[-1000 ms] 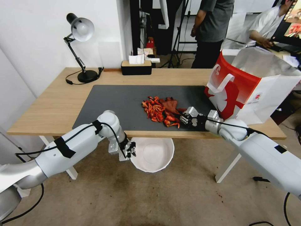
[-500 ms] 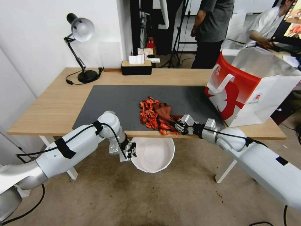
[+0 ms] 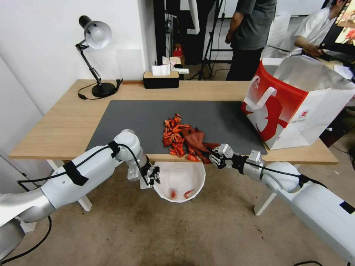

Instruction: Sweep shrimp from table into container with towel, then put container into takeout bag.

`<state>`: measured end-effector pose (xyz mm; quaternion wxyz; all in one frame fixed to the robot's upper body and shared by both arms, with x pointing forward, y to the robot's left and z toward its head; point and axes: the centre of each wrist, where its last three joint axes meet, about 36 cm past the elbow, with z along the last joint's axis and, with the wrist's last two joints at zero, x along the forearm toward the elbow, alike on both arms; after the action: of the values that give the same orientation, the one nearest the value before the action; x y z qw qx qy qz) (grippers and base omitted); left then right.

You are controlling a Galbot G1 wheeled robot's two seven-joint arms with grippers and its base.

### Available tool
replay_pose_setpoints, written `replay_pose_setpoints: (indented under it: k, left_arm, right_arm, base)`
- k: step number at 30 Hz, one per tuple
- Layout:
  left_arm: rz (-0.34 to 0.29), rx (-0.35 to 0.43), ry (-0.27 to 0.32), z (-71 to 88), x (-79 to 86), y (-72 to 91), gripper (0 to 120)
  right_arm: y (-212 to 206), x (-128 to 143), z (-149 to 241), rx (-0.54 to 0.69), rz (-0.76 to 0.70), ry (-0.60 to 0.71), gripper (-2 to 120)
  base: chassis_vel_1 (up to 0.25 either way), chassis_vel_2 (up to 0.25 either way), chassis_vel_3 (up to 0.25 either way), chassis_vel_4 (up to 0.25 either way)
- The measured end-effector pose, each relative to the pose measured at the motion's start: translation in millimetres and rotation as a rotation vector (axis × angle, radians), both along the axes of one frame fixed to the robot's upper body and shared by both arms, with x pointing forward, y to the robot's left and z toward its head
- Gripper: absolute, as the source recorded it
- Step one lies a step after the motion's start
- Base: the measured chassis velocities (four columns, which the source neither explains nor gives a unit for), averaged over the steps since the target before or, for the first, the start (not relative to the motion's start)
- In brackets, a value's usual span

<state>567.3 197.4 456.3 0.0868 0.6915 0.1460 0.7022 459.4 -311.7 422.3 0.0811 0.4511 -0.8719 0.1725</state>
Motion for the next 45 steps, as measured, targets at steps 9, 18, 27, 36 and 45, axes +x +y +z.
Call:
replay_pose_setpoints:
  k: [9,18,27,36,45]
  left_arm:
    - [-0.006,0.002,-0.003,1.6,0.2,-2.8,0]
    - [-0.016,0.005,-0.009,4.3,-0.6,-6.5,0]
    - [-0.019,0.009,-0.012,5.7,-1.0,-7.1,0]
    - [-0.016,0.012,-0.012,5.9,-0.8,-5.1,0]
    - [-0.013,0.013,-0.013,6.0,-0.3,-4.0,0]
  right_arm:
    - [-3,-23,0,0.008,-0.004,0.008,5]
    - [0,-35,0,0.019,0.003,0.012,5]
    - [2,-42,0,0.030,0.005,0.013,5]
    - [6,-55,0,0.044,0.009,0.024,5]
    - [11,-69,1,0.057,0.024,0.034,5]
  base:
    - [0.000,0.000,0.000,0.000]
    - [0.000,0.000,0.000,0.000]
    - [0.000,0.000,0.000,0.000]
    - [0.000,0.000,0.000,0.000]
    - [0.000,0.000,0.000,0.000]
